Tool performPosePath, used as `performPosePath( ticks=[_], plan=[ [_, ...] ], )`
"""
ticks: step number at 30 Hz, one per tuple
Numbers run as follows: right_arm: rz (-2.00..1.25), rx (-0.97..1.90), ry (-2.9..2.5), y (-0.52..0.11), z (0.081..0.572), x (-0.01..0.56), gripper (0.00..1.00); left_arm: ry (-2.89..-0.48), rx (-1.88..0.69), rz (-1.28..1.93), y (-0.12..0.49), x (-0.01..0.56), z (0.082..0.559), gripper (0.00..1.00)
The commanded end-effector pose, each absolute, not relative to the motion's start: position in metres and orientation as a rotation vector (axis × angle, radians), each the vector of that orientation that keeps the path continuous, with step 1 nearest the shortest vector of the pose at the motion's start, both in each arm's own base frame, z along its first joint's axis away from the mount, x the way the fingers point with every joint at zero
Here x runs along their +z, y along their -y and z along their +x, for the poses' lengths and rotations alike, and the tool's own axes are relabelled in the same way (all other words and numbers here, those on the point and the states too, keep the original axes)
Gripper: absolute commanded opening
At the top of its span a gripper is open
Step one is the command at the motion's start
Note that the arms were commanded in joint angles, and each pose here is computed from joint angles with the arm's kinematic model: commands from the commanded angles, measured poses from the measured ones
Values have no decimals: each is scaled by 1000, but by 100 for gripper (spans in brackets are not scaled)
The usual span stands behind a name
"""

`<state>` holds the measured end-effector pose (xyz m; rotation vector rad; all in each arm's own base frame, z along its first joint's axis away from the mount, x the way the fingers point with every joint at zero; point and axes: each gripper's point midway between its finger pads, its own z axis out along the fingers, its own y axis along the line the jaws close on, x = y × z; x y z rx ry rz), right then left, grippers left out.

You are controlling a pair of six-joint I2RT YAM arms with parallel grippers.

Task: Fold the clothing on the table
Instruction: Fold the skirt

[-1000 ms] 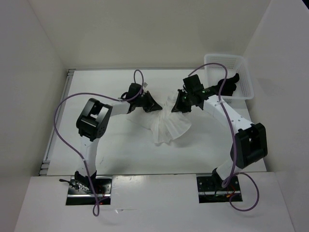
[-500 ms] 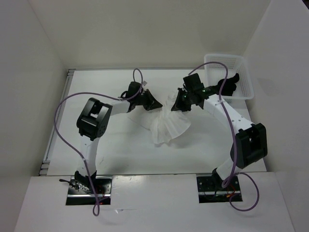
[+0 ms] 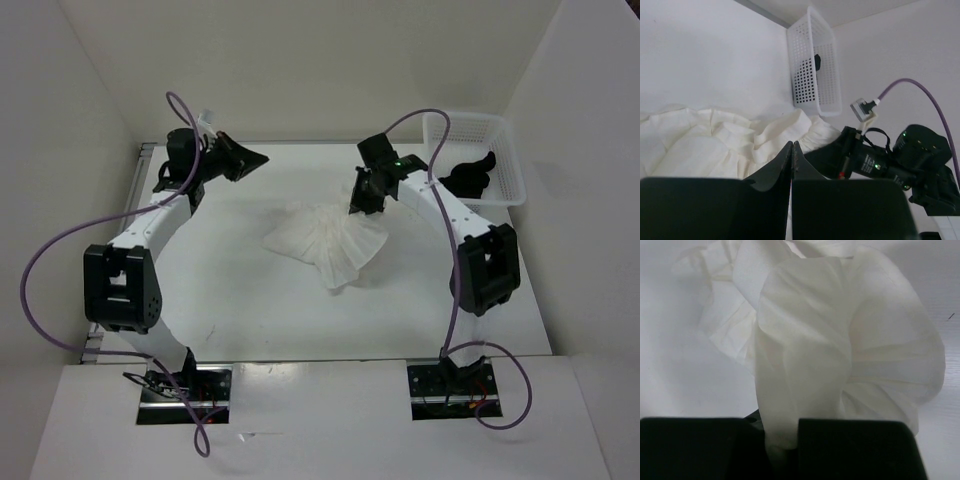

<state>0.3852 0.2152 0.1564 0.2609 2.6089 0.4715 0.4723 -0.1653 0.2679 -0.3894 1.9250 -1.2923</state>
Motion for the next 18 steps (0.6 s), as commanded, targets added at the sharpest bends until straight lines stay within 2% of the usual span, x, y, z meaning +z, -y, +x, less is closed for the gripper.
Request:
performPosePath(
  ticks=[1, 8, 14, 18],
  plan=[
    [270, 264, -2619, -215, 389, 154, 0, -1971, -1304, -366, 159, 256, 451, 3],
    [217, -88, -2620, -223, 391, 143, 0, -1987, -1281, -412, 134, 244, 443, 3],
    [128, -178, -2580, -258, 392, 153, 0, -1995, -1256, -420, 121, 242, 436, 3],
    [74, -231, -2577, -277, 404, 137, 0, -2005, -1231, -432, 113, 240, 432, 3]
  ],
)
